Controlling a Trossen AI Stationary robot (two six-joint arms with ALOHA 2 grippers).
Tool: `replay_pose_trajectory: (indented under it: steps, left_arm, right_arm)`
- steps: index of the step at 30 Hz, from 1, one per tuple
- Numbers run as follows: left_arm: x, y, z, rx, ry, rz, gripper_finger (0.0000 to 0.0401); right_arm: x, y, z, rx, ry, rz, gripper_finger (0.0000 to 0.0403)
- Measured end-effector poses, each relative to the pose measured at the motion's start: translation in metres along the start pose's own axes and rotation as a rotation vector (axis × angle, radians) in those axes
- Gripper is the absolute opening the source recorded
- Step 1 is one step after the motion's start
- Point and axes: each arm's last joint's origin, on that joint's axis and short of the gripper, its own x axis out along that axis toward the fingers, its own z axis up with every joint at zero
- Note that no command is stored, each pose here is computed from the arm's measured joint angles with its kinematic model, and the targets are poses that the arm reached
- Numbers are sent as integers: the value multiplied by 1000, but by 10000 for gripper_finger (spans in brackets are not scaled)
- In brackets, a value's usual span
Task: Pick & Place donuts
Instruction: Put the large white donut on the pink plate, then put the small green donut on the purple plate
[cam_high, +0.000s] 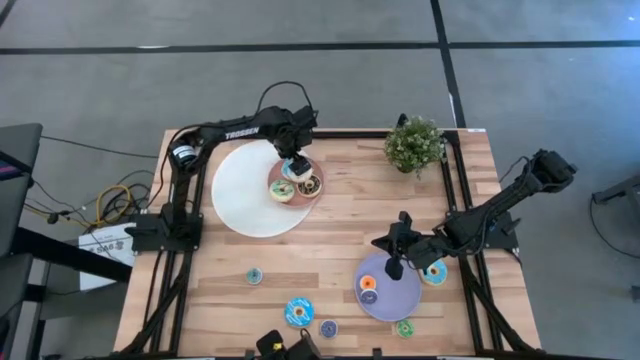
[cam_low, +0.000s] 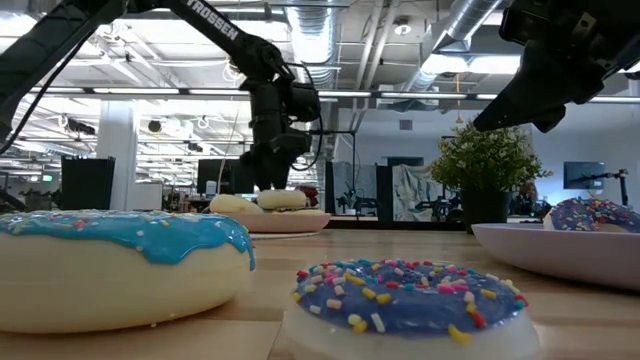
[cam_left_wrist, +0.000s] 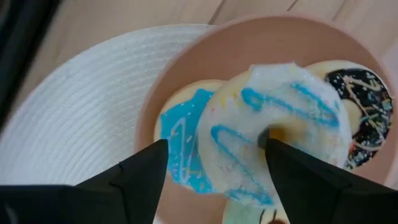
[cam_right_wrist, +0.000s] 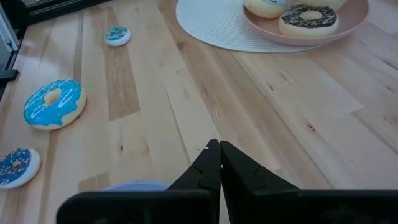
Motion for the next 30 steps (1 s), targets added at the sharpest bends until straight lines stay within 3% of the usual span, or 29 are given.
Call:
replay_pose_trajectory:
  steps: [10, 14, 21, 25, 30]
  left_arm:
    - [-36, -2, 10, -4, -9, 10, 263]
    - [-44, -14, 6, -65, 43, 62, 257]
    - [-62, -84, -19, 53, 23, 270, 217]
    - [-79, -131, -47, 177, -60, 270, 183]
    - [-97, -163, -99, 234, -208, 188, 127]
  right_arm:
    - [0, 0, 0, -1, 0, 0, 1]
    - [0, -1, -1, -6, 7, -5, 1]
    - [0, -1, -2, 20, 21, 0, 1]
    - [0, 0, -2, 26, 18, 3, 1]
    - [0, 0, -1, 28, 16, 6, 1]
